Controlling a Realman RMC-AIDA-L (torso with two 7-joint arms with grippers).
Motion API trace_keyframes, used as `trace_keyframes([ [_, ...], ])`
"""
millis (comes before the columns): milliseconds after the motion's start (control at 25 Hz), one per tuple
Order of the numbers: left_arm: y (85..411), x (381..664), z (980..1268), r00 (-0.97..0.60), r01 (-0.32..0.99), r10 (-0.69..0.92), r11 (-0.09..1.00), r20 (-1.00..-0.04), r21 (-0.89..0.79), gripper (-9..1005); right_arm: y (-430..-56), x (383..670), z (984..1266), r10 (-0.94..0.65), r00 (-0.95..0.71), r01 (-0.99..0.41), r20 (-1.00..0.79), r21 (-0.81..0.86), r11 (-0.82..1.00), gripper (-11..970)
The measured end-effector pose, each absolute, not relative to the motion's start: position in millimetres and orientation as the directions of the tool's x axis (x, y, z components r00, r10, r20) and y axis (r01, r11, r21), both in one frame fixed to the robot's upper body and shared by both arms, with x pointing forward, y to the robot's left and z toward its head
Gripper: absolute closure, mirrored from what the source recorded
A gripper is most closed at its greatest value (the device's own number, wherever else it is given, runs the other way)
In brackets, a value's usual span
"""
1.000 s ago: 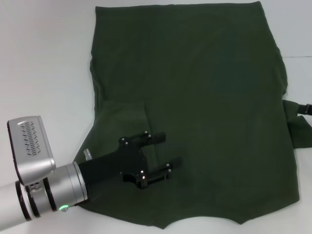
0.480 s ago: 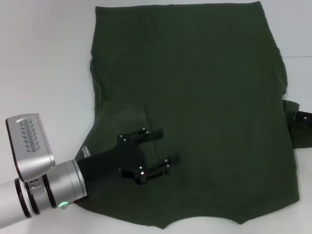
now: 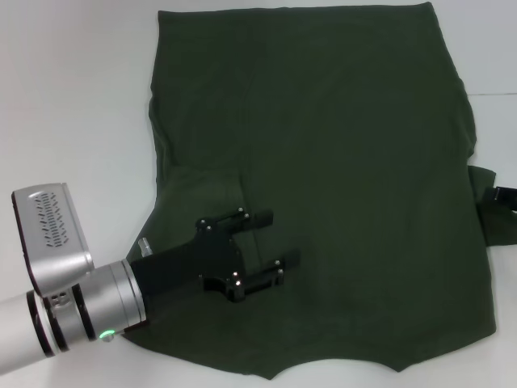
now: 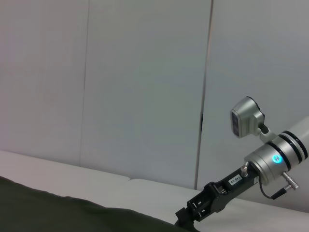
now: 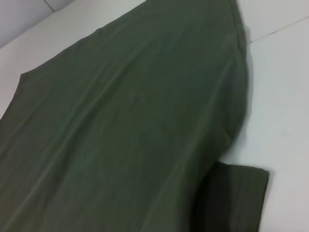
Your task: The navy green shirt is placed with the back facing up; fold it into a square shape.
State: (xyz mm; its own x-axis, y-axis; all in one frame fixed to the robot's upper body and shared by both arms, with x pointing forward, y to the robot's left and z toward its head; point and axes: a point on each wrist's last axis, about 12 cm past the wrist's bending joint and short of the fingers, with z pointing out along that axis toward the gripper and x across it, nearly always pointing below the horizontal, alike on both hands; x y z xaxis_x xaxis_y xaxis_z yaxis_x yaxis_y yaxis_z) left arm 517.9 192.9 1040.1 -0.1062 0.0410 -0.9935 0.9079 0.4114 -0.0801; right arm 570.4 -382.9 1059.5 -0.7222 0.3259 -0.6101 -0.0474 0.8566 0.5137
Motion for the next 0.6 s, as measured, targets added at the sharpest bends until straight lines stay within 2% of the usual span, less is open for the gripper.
trace_keyframes([
  [600, 192.9, 518.1, 1040.4, -0.107, 0.908, 0.040, 0.411, -0.993, -0.081, 306, -377.6, 573.7, 1056.7, 0.330, -0.725, -0.042, -0.604, 0.517, 0.855, 877],
])
